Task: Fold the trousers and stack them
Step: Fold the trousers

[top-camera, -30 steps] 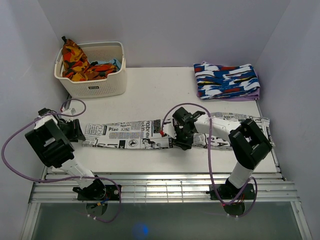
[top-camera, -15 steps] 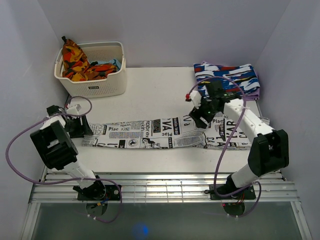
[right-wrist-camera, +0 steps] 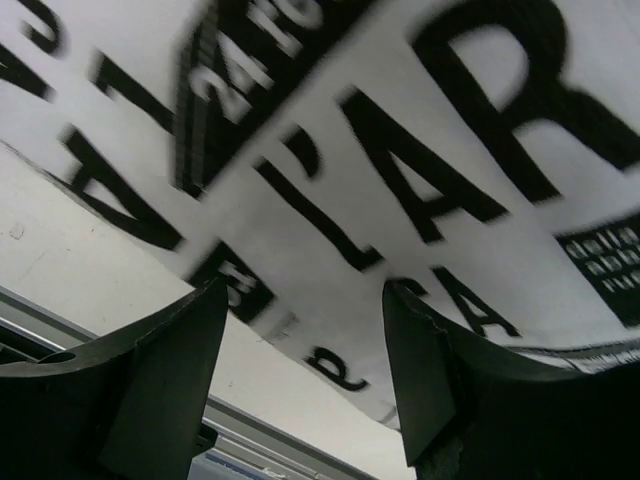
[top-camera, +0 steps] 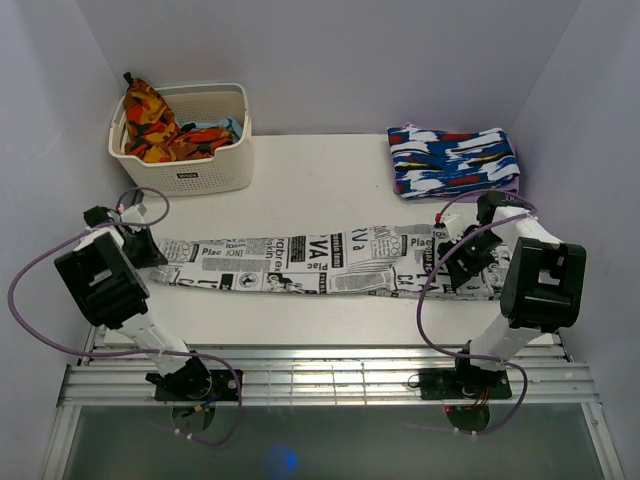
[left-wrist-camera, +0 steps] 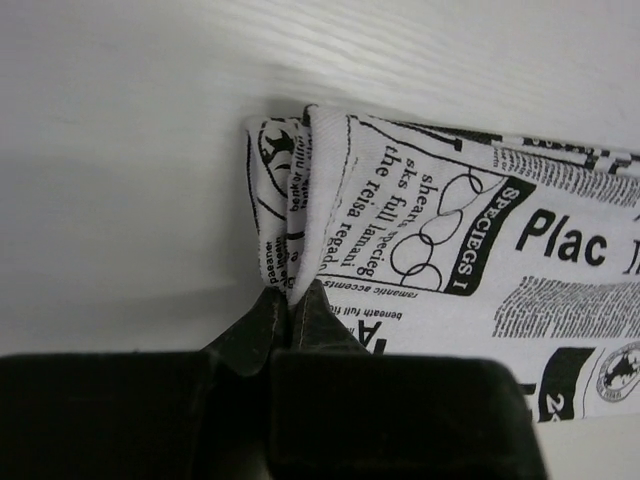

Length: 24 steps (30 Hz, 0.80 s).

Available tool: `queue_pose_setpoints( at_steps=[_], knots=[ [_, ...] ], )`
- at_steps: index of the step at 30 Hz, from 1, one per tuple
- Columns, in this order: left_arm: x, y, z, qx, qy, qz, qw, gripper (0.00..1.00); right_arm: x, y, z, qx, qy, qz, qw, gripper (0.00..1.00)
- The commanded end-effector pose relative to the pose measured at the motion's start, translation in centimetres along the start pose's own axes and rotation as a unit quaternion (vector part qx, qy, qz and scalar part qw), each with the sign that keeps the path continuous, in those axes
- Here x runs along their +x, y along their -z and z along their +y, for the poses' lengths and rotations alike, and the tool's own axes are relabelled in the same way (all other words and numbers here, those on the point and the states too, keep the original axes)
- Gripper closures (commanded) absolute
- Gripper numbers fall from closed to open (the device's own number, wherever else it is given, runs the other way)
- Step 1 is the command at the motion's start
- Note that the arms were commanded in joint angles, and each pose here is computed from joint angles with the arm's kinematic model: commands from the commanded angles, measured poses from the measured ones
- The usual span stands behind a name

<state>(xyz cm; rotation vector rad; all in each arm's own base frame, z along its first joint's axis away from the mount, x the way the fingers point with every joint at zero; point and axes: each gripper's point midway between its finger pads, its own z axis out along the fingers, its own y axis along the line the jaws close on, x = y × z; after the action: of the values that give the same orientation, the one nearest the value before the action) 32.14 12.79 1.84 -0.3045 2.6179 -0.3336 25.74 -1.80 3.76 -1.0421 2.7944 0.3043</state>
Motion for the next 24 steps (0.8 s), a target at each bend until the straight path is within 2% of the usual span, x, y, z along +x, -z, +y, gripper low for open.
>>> queue_pose_setpoints(
  at_steps=[1, 6, 11, 15, 16, 18, 20, 24],
  knots=[
    [0.8, 0.7, 8.3, -0.108, 0.007, 0.033, 0.994, 1.00, -0.2, -0.1, 0.1, -0.015, 0.011, -0.009, 1.000, 0.31],
    [-2.8, 2.9, 8.8, -0.109, -0.028, 0.002, 0.994, 1.00, -1.8, 0.8, 1.5, -0.055, 0.003, -0.043, 0.998, 0.31],
    [-6.4, 5.8, 6.1, -0.063, -0.038, -0.044, 0.996, 1.00, -4.1, 3.4, 2.7, -0.079, -0.002, -0.089, 0.993, 0.30],
    [-7.4, 6.8, 4.2, -0.045, -0.033, -0.059, 0.997, 1.00, -8.2, 5.7, 3.4, -0.095, -0.008, -0.146, 0.985, 0.30],
    [-7.3, 6.7, 4.0, -0.045, -0.031, -0.059, 0.997, 1.00, -10.7, 6.3, 4.4, -0.110, 0.011, -0.166, 0.980, 0.31],
    [-6.7, 6.0, 4.3, -0.046, -0.015, -0.050, 0.998, 1.00, -12.8, 6.0, 6.1, -0.140, 0.005, -0.167, 0.976, 0.34],
    [-6.2, 5.5, 4.4, -0.045, -0.005, -0.042, 0.998, 1.00, -14.9, 5.3, 9.8, -0.167, 0.057, -0.154, 0.972, 0.39],
    [-5.1, 4.2, 4.5, -0.039, 0.006, -0.027, 0.999, 1.00, -15.6, 1.7, 12.0, -0.116, 0.138, -0.119, 0.976, 0.55]
  ],
)
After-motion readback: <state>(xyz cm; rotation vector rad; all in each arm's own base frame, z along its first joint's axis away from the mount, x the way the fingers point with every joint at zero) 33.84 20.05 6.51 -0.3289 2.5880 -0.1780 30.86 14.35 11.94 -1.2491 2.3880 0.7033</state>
